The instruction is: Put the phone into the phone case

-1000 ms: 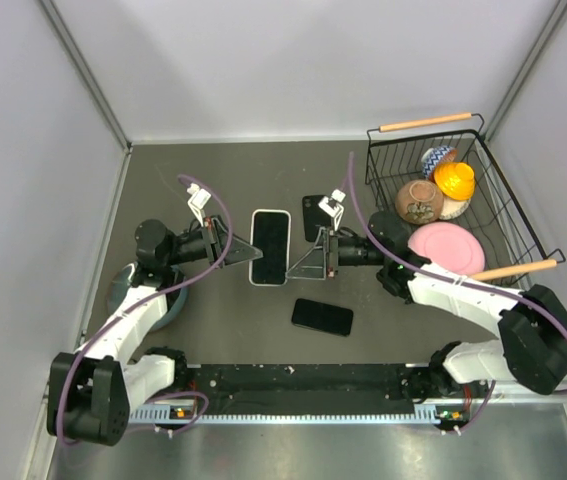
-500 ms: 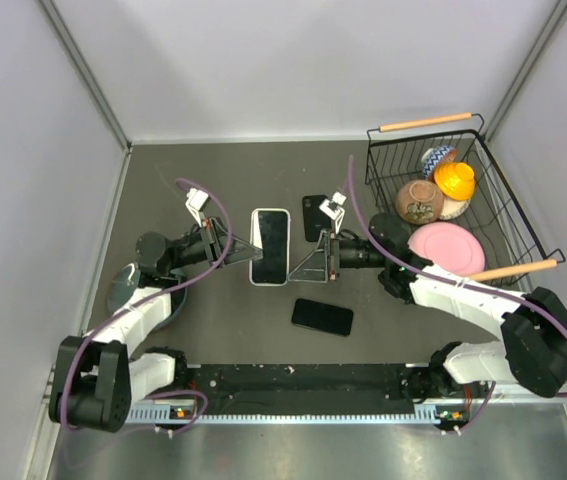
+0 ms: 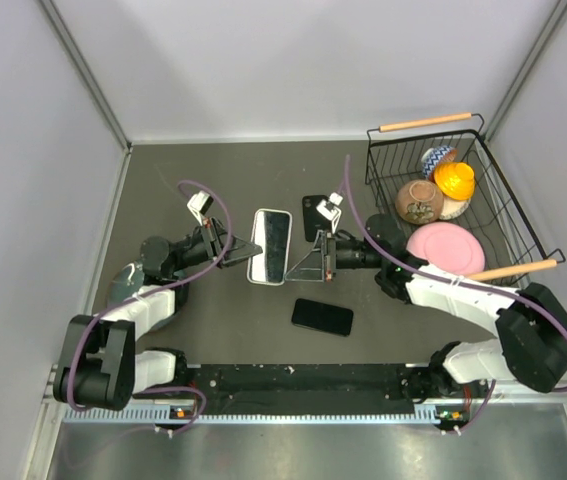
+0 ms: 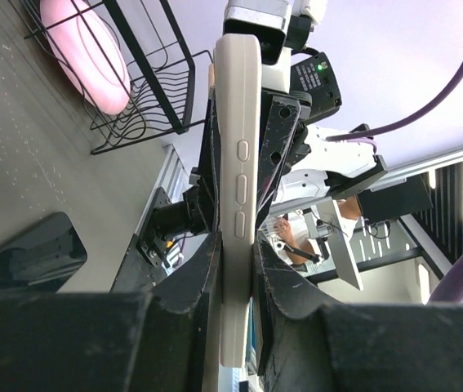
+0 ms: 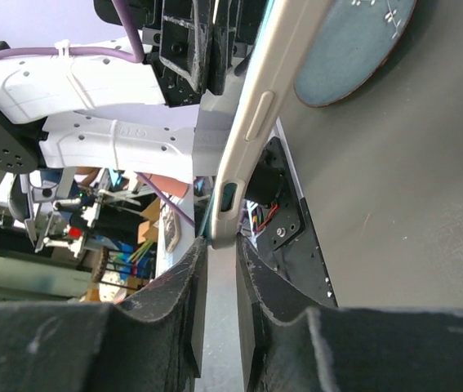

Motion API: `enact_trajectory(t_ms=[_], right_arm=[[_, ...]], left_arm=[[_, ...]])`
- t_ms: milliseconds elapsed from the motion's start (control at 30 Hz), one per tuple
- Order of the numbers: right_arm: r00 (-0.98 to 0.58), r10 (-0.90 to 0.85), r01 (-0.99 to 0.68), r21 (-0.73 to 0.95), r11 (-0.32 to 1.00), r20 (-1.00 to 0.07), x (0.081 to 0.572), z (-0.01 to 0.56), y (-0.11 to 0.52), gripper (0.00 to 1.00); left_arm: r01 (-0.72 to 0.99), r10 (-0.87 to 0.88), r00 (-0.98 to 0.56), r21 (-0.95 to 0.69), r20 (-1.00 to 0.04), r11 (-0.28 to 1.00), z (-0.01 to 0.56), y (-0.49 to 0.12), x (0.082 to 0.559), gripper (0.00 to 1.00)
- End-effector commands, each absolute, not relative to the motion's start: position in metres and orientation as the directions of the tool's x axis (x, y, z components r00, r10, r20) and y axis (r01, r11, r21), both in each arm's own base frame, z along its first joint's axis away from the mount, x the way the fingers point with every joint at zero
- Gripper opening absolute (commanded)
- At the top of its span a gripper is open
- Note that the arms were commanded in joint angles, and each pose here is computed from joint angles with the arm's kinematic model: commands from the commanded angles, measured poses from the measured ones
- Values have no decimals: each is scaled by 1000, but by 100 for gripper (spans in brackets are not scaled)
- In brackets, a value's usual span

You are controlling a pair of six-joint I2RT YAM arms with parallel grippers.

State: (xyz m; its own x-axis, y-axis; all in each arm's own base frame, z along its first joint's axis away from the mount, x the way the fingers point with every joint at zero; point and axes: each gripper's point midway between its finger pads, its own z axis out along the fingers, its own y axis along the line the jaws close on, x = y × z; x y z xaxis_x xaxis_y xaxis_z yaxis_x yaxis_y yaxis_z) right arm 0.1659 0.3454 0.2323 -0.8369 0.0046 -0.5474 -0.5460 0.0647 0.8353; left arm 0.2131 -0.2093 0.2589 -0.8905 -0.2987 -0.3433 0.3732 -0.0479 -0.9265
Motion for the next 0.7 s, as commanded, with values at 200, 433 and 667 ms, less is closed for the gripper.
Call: enact_trajectory(t_ms=[200, 433, 667], right_arm=[[-841, 123, -505, 846, 170, -527, 199, 228, 364, 18], [-836, 193, -476, 854, 210, -514, 218, 235, 367, 21], [-831, 257, -419, 859, 295, -493, 237, 228, 366, 20]], left_arm=[[570, -337, -796, -811, -503, -133, 298, -210, 195, 0], [550, -328, -810, -824, -487, -135, 290, -213, 192, 0], [517, -338, -825, -846, -453, -129, 280, -214, 195, 0]])
